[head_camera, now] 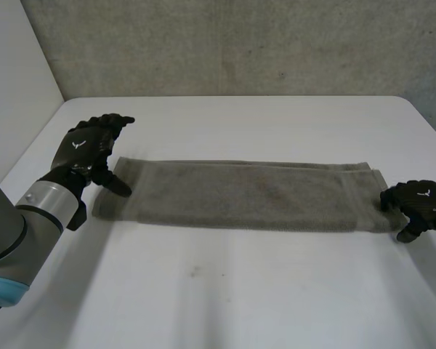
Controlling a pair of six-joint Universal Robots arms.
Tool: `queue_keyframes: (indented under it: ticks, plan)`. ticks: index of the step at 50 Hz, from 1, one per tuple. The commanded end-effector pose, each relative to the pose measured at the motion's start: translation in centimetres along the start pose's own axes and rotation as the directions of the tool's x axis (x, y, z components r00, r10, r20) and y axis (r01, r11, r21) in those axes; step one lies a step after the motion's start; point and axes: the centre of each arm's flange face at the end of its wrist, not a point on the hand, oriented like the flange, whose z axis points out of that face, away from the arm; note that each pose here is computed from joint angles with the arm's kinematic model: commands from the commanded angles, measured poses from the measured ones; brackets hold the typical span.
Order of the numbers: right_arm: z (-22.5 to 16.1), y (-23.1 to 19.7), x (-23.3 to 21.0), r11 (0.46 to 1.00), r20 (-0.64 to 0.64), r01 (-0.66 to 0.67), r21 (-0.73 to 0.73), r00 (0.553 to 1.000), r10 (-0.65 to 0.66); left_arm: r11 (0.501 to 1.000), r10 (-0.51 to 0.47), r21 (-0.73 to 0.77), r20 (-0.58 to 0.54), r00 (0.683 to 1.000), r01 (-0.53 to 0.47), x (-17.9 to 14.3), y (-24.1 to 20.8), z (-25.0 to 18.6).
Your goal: Fold the towel.
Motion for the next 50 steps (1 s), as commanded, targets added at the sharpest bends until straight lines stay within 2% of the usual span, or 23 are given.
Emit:
queue_keyframes:
  ticks: [1,6,8,9,11,14,18,19,20,22,23,25,26,28,30,31,33,34,36,39,41,44,50]
  plan:
    - [0.6,0.0,1.0,1.000,-0.042,0.004,-0.004,0.999,-0.004,1.000,0.001,0.004,0.000,1.000,-0.001,0.0,0.1,0.1]
    - [0.6,-0.3,3.6,0.999,-0.199,-0.014,-0.032,0.980,0.008,1.000,0.000,0.001,-0.001,1.000,0.000,0.0,0.2,0.1]
    - [-0.1,-0.8,6.4,0.999,-0.348,0.002,-0.047,0.937,-0.018,1.000,0.000,0.000,-0.001,1.000,0.000,0.0,0.2,0.0]
    - [-0.1,-0.8,6.4,0.999,-0.349,0.002,-0.048,0.937,-0.019,1.000,0.000,0.001,-0.001,1.000,0.000,0.0,0.2,0.1]
    - [-1.1,-1.0,9.4,0.999,-0.460,0.008,-0.053,0.888,-0.032,1.000,0.000,0.000,-0.001,1.000,0.000,0.0,0.2,0.0]
    - [-1.4,-2.3,10.7,0.999,-0.490,0.038,-0.029,0.870,-0.048,1.000,0.001,0.003,0.000,1.000,-0.001,0.0,0.1,0.1]
    - [-1.0,-4.6,10.3,0.996,-0.475,0.087,0.017,0.877,-0.068,1.000,0.001,0.003,0.002,1.000,-0.001,0.0,0.1,0.0]
    - [-0.4,-7.0,8.4,0.989,-0.435,0.133,0.067,0.896,-0.091,1.000,0.001,0.003,0.002,1.000,-0.001,0.0,0.1,0.0]
    - [-0.4,-7.0,8.4,0.989,-0.434,0.133,0.067,0.896,-0.091,1.000,0.001,0.003,0.002,1.000,-0.001,0.0,0.1,0.0]
    - [0.4,-12.5,3.4,0.959,-0.341,0.217,0.183,0.929,-0.145,1.000,0.001,0.003,0.002,1.000,-0.001,0.0,0.1,0.0]
    - [0.4,-12.5,3.4,0.959,-0.341,0.217,0.184,0.929,-0.145,1.000,0.001,0.004,0.000,1.000,-0.001,0.0,0.1,0.0]
    - [0.9,-16.5,-2.2,0.923,-0.236,0.261,0.282,0.952,-0.197,1.000,0.001,0.004,0.000,1.000,-0.001,0.0,0.1,0.0]
    - [0.9,-16.5,-2.3,0.923,-0.235,0.261,0.282,0.952,-0.198,1.000,0.001,0.003,0.000,1.000,-0.001,0.0,0.1,0.0]
    - [0.9,-18.4,-5.6,0.898,-0.177,0.280,0.338,0.956,-0.232,1.000,0.000,0.001,0.002,1.000,0.000,0.0,0.1,0.0]
    - [0.6,-21.4,-12.8,0.846,-0.062,0.290,0.447,0.954,-0.294,1.000,0.000,-0.002,0.002,1.000,0.000,0.0,0.2,-0.1]
    - [0.6,-21.5,-12.8,0.846,-0.061,0.290,0.447,0.954,-0.294,1.000,-0.002,-0.002,-0.001,1.000,0.002,0.1,0.2,-0.2]
    - [0.2,-22.3,-19.7,0.818,0.049,0.283,0.501,0.934,-0.354,1.000,-0.002,0.000,0.001,1.000,0.002,0.1,0.2,-0.2]
    - [0.2,-22.3,-19.7,0.818,0.050,0.283,0.501,0.934,-0.354,1.000,-0.002,0.000,-0.001,1.000,0.002,0.1,0.2,-0.2]
    - [-0.1,-21.8,-25.2,0.810,0.135,0.278,0.516,0.908,-0.397,1.000,-0.002,0.000,0.001,1.000,0.002,0.1,0.2,-0.2]
    - [-0.1,-21.0,-27.5,0.815,0.174,0.279,0.507,0.893,-0.414,1.000,-0.002,-0.002,-0.001,1.000,0.002,0.1,0.2,-0.2]
    - [0.0,-18.7,-31.2,0.831,0.253,0.287,0.477,0.860,-0.442,1.000,-0.002,-0.003,-0.002,1.000,0.002,0.1,0.3,-0.2]
    - [-0.2,-16.7,-33.6,0.840,0.311,0.298,0.453,0.830,-0.463,1.000,-0.003,-0.005,-0.002,1.000,0.003,0.1,0.3,-0.2]
    - [-0.4,-16.2,-34.2,0.845,0.327,0.299,0.444,0.824,-0.463,1.000,-0.004,-0.010,-0.004,1.000,0.004,0.2,0.5,-0.2]
